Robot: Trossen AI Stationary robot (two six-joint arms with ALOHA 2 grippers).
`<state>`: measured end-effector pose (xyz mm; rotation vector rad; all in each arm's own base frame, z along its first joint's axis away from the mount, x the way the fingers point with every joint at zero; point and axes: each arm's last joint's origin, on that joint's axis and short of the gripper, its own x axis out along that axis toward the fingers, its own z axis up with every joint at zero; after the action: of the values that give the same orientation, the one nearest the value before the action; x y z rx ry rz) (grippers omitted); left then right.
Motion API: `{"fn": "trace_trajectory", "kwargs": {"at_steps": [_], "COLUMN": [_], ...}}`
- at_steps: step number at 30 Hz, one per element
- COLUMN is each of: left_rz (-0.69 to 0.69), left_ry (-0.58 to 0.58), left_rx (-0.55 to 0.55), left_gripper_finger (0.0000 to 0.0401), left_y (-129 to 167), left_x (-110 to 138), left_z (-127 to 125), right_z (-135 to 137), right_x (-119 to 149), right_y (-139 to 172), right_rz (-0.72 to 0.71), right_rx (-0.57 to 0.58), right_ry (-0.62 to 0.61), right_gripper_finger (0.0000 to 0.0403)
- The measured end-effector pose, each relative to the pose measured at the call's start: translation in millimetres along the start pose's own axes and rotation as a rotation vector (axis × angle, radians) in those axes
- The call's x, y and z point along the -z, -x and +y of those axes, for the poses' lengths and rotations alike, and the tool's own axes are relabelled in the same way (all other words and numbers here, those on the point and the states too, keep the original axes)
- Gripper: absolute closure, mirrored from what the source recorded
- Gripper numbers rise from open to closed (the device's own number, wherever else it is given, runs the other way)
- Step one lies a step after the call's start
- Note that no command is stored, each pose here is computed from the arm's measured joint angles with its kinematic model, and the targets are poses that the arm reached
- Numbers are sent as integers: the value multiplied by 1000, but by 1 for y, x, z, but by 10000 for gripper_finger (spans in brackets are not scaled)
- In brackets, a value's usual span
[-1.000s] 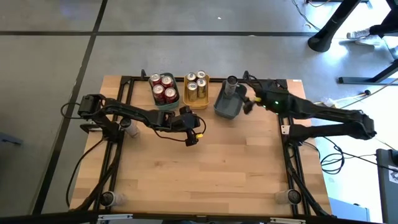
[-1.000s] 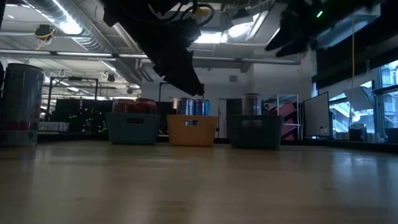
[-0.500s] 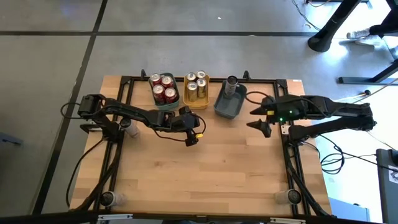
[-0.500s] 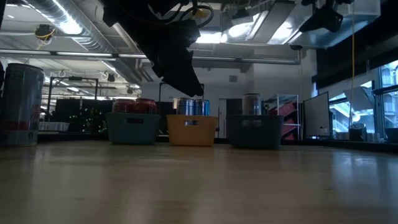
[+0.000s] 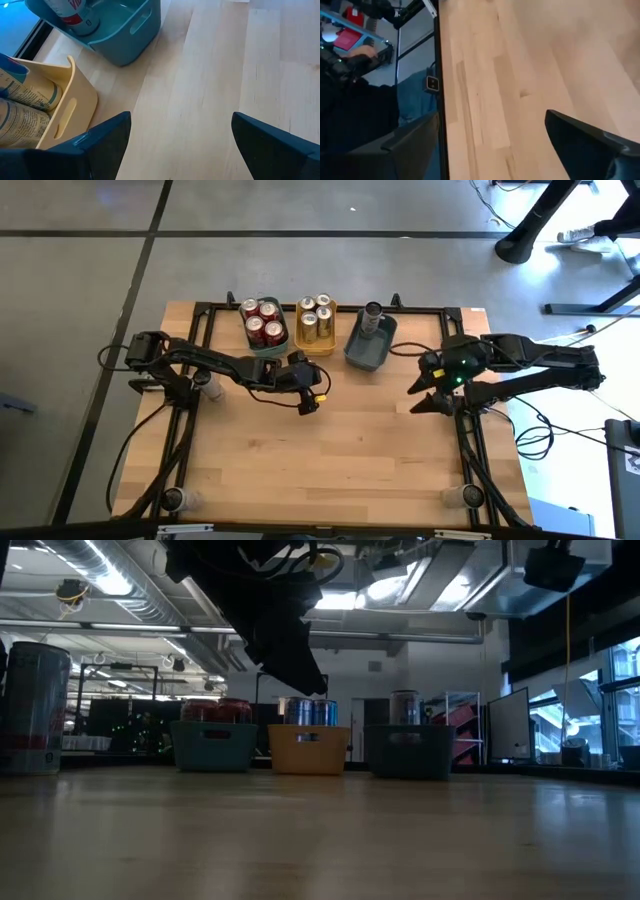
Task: Sort soda cans
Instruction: Put the right white-pink soda can into the blue bin
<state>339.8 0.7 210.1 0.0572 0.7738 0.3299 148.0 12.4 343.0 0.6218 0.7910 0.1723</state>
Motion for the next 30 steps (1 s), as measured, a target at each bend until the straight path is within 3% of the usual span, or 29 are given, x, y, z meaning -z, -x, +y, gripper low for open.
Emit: {"fn": "trace_trajectory", "kwargs": {"at_steps": [6, 12, 17, 19, 30], "left_rz": [-1, -1, 0, -1, -11], "left_ry": [-3, -3, 3, 4, 17], "left_rx": [0, -1, 0, -1, 1], "left_gripper_finger": [68, 68, 68, 68, 68], "left_y": [0, 0, 0, 0, -1], "left_x": [0, 0, 0, 0, -1], "left_z": [0, 0, 0, 0, 0], "right_z": [1, 24, 46, 55, 74], "right_x": [-11, -12, 1, 7, 56], "right_y": [-6, -13, -15, -15, 3], "right_rz": [-87, -81, -51, -26, 219], "right_rx": [26, -166, -199, -181, 159], "right_ry": [-5, 112, 126, 92, -237], "right_gripper_finger": [62, 63, 64, 66, 79]}}
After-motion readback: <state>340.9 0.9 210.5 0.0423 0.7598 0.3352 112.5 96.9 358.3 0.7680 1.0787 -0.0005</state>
